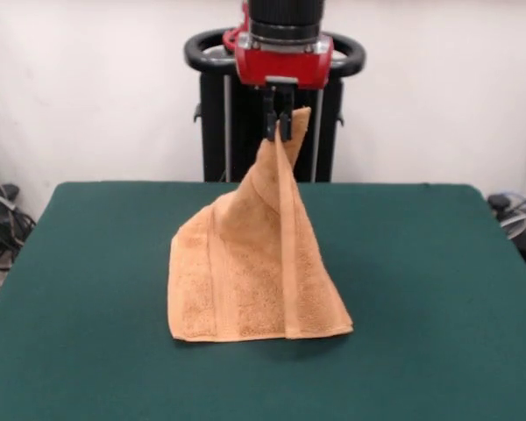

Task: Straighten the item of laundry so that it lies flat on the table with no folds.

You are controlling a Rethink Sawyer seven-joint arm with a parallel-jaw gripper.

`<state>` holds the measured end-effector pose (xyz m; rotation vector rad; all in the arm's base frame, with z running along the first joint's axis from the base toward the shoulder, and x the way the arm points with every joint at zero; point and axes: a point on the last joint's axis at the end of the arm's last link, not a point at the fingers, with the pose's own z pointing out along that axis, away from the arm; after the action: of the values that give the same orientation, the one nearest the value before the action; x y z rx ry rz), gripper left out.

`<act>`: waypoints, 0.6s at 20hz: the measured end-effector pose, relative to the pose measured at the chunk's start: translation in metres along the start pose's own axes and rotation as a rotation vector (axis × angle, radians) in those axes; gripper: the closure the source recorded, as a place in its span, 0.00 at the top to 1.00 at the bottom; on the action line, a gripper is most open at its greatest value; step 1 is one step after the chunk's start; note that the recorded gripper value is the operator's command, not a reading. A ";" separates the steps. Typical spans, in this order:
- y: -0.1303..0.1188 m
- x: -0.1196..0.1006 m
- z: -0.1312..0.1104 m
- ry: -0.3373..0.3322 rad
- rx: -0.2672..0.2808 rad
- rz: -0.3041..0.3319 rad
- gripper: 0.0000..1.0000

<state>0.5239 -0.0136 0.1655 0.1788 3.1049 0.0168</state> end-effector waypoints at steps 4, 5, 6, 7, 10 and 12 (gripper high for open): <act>0.003 0.014 0.014 0.013 -0.014 0.001 0.00; 0.004 0.018 0.017 0.016 -0.018 0.001 0.00; 0.006 0.021 0.021 0.019 -0.022 -0.001 0.00; 0.008 0.024 0.025 0.023 -0.026 -0.003 0.00; 0.012 0.035 0.036 0.031 -0.035 -0.004 0.00; 0.014 0.041 0.042 0.037 -0.039 -0.004 0.00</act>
<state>0.4866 0.0052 0.1225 0.1731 3.1387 0.0815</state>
